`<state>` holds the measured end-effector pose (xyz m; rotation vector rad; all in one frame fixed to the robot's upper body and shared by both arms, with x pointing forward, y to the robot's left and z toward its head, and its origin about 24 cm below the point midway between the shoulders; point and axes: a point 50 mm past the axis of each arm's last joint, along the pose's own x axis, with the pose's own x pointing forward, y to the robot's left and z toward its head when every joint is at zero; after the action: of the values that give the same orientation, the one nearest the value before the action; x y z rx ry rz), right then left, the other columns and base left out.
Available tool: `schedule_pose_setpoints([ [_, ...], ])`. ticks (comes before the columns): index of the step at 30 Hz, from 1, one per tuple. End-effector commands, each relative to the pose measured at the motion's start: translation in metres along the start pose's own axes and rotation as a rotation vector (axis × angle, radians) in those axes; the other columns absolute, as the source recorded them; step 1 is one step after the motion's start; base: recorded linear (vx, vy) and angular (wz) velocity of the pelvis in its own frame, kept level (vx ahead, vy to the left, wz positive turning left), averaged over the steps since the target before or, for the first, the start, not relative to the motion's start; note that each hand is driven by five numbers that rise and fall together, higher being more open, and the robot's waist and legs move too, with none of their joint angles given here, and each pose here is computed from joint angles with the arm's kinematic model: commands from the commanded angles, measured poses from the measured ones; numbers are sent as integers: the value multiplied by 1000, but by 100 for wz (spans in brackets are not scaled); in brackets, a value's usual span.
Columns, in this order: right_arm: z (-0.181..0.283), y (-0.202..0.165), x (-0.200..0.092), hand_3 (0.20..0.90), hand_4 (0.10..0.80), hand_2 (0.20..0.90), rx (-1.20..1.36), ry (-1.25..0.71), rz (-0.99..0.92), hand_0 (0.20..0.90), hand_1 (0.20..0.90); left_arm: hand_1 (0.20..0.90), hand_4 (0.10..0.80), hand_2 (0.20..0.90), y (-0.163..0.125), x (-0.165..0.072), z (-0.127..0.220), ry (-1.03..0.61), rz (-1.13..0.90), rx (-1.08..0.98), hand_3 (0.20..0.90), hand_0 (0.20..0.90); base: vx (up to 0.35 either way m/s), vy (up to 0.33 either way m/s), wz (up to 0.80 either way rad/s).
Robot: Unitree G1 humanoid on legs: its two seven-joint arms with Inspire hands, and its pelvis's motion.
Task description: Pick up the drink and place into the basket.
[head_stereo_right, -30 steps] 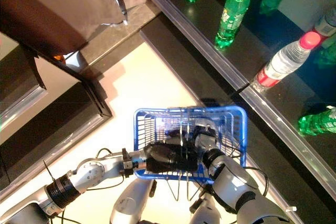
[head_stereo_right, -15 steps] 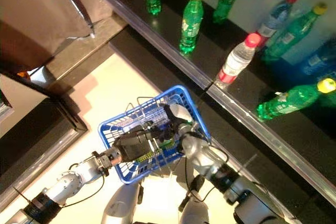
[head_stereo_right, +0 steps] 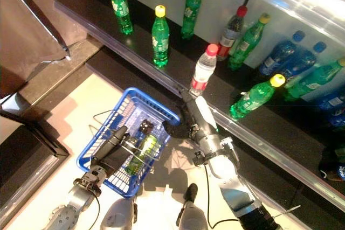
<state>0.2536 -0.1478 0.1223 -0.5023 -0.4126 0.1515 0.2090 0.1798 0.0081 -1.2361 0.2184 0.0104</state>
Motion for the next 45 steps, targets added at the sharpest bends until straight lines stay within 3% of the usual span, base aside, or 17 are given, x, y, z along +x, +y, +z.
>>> schedule_pose_setpoints([
  [1, 29, -10, -5, 900, 800, 900, 117, -228, -88, 900, 900, 300, 100, 300, -67, 3, 29, -241, -364, -4, 200, 300, -7, -48, -9],
  [6, 32, -19, -2, 900, 800, 900, 192, -265, -225, 900, 900, 300, 100, 300, -38, 5, 18, -214, -220, 1, 200, 300, 29, 2, -4],
  [16, 27, -22, 8, 900, 800, 900, 262, -218, -516, 900, 900, 300, 100, 300, -5, 2, -10, -103, -118, -24, 200, 300, 61, 79, 4],
  [24, 34, -26, 23, 900, 800, 900, 273, -240, -769, 900, 900, 300, 100, 300, -5, 9, -22, -79, -131, -41, 200, 300, -22, 54, 10],
  [45, 50, -47, 69, 900, 800, 900, 310, -258, -978, 900, 900, 300, 100, 300, -39, 34, -22, -97, -289, -43, 200, 300, -68, 10, 3],
])
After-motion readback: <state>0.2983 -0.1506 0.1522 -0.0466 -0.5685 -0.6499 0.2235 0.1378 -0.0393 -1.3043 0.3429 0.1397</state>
